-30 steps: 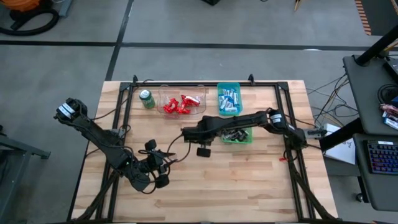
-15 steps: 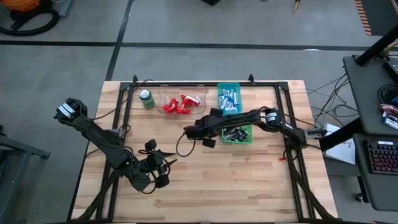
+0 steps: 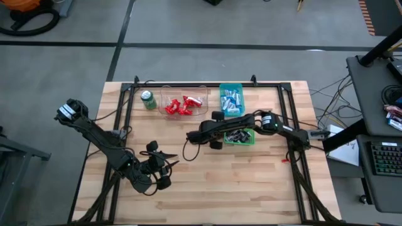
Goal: Sort candy
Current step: Put the red chocolate bar into the transparent bin
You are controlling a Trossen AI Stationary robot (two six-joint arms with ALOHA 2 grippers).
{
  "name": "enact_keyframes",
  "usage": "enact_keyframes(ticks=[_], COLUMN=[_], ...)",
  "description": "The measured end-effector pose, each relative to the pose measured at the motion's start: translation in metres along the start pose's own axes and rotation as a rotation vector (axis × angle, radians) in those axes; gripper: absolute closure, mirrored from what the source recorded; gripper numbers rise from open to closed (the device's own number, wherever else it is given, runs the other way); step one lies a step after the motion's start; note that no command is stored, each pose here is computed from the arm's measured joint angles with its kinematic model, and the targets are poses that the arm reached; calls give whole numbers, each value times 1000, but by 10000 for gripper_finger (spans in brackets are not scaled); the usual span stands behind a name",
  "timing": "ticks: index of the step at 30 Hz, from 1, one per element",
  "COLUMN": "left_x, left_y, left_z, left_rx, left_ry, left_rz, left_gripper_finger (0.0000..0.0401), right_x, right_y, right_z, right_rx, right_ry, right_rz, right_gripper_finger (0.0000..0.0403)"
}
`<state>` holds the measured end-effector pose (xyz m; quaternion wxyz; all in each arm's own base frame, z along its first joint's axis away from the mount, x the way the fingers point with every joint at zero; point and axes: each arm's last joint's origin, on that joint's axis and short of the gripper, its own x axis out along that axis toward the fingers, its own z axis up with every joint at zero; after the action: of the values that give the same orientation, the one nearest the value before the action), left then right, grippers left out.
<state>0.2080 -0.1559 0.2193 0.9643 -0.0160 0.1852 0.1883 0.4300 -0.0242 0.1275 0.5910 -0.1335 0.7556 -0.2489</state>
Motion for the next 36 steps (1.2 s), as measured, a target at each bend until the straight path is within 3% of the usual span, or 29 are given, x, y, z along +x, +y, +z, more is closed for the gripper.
enact_keyframes(ticks=[8,14,20,23,27,30,36], left_x=[0,0,0,0,0,0,0], left_y=[0,0,0,0,0,0,0], left_z=[0,0,0,0,1,1,1], left_rx=[0,0,-2,-6,-14,-15,-11], left_ry=[0,0,-2,-2,-8,-9,0], left_rz=[0,0,0,0,2,5,-4], left_gripper_finger=[298,298,298,298,298,298,298], right_x=[-17,-56,-96,-106,-113,-108,-93], right_y=[17,35,30,25,10,1,-2], right_z=[1,-1,-12,-17,-22,-20,-17], right_rx=[-69,-118,-108,-62,98,182,226], right_ry=[-75,-202,-314,-321,-298,-276,-232], right_rz=[100,175,190,282,394,403,400], right_gripper_finger=[377,377,377,377,376,366,311])
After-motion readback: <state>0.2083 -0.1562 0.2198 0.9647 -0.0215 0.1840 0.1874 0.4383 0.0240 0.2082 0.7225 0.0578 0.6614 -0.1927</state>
